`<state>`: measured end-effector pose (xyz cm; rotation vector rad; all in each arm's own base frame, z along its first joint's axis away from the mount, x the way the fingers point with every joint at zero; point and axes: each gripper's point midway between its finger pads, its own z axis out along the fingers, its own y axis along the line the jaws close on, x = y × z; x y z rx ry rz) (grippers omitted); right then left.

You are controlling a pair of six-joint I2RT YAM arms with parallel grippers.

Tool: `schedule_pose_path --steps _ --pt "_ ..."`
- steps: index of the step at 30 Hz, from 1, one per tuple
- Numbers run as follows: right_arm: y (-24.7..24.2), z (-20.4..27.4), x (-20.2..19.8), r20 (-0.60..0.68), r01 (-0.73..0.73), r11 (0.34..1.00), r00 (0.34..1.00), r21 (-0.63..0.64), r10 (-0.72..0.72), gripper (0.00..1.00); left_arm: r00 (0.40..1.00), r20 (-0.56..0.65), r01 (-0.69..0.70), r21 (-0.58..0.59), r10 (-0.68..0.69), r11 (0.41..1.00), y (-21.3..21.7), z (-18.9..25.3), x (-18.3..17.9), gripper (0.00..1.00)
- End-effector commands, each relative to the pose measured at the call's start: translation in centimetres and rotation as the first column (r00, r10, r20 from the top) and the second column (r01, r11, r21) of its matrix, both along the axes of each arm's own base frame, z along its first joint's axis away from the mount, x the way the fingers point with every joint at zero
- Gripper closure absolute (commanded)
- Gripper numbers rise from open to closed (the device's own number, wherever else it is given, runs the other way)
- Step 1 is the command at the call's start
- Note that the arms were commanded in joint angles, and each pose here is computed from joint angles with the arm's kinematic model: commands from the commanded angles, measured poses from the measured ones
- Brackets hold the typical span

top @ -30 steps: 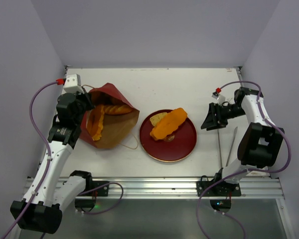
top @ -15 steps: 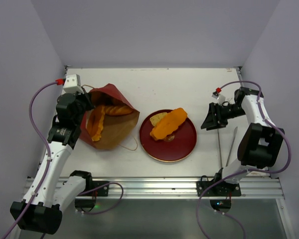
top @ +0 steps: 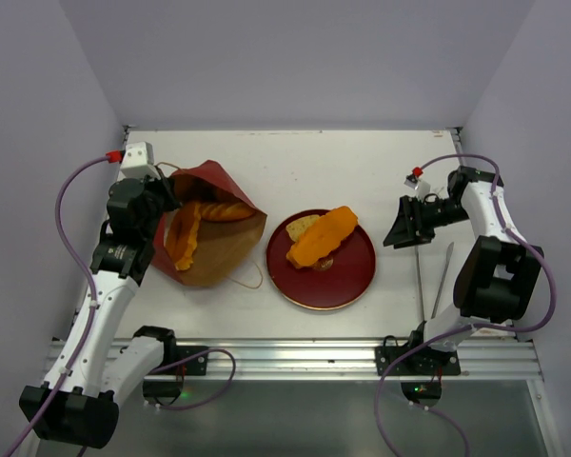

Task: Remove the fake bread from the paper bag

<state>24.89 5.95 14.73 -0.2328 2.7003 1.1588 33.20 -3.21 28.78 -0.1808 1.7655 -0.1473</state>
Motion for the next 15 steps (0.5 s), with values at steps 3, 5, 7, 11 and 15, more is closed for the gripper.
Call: schedule_pose_path --steps 3,5,7,11,15 --pt "0.15 1.35 0.04 0.071 -0.011 1.0 0.997 0.012 0.01 0.42 0.995 0.098 0.004 -0.027 -0.002 1.0 -0.12 2.6 0.05 1.0" --pt "0.17 1.43 0.05 0.078 -0.015 1.0 0.997 0.011 0.014 0.42 0.995 0.098 0.004 -0.029 -0.001 1.0 -0.12 2.57 0.02 1.0" --pt "0.12 1.51 0.08 0.086 -0.016 1.0 0.996 0.009 0.015 0.42 0.995 0.098 0.004 -0.027 -0.002 1.0 -0.11 2.57 0.02 1.0" --pt "0.1 1.63 0.07 0.096 -0.021 1.0 0.995 0.006 0.021 0.42 0.995 0.098 0.004 -0.027 -0.002 1.0 -0.11 2.55 -0.01 1.0" --pt "0.11 1.72 0.11 0.103 -0.028 1.0 0.994 0.004 0.027 0.42 0.995 0.099 0.004 -0.027 -0.002 1.0 -0.1 2.57 -0.07 1.0"
